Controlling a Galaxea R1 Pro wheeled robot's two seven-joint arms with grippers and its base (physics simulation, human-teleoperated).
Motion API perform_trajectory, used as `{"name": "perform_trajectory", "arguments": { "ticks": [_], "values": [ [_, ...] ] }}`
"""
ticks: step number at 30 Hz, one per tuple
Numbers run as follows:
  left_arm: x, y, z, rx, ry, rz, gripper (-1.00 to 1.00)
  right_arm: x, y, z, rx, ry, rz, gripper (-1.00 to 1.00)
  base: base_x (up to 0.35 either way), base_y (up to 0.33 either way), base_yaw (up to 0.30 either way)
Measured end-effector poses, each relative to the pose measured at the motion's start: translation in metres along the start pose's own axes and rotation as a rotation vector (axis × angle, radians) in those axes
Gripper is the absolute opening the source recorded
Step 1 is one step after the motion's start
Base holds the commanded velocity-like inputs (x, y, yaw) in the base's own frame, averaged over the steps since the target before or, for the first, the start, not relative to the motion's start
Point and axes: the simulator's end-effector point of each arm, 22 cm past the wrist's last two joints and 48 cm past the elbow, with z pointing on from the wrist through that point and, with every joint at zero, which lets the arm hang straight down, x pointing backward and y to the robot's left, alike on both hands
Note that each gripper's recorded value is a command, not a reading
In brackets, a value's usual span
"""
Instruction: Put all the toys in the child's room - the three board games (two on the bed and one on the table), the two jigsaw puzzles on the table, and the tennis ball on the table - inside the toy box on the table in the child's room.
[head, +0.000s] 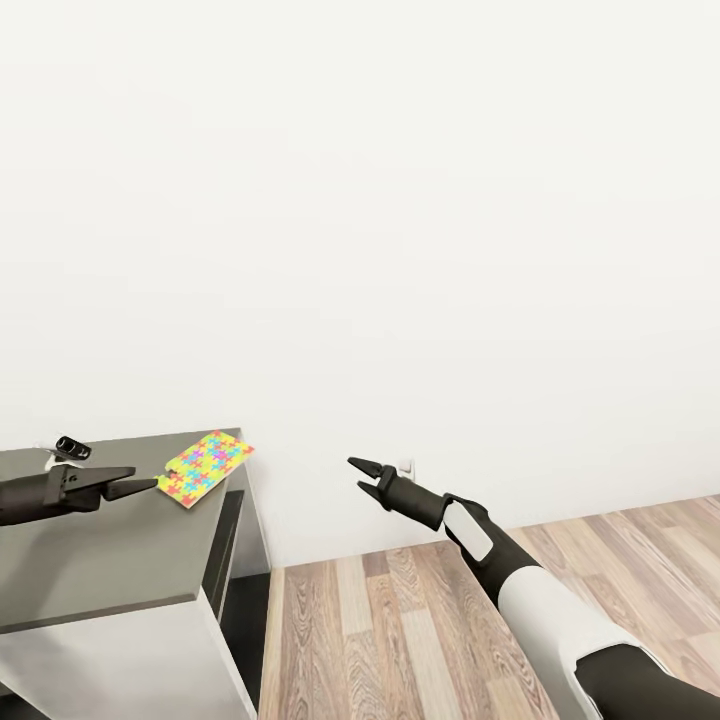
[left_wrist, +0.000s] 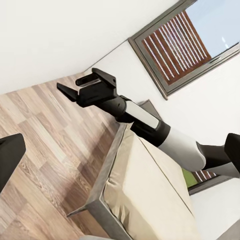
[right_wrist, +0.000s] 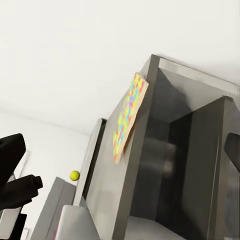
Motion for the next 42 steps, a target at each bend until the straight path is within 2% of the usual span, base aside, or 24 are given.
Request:
{"name": "perform_trajectory", "arguments": {
  "ticks": [14, 23, 42],
  "values": [
    [0.0, 0.0, 0.0, -0.001, 0.0, -0.001, 1.0, 0.006, -0.01, 0.004, 0.053, 0.012, 0.006, 1.0, 0.001, 0.091, 0.0],
    [0.0, 0.0, 0.0, -0.001, 0.0, 0.0, 1.0, 0.03, -0.019, 0.011, 0.106, 0.085, -0.03, 1.0, 0.0, 0.107, 0.0],
    [0.0, 0.001, -0.001, -0.002, -0.002, -0.002, 1.0, 0.038, -0.021, 0.013, 0.116, 0.11, -0.043, 1.0, 0.051, 0.082, 0.0]
  ]
}}
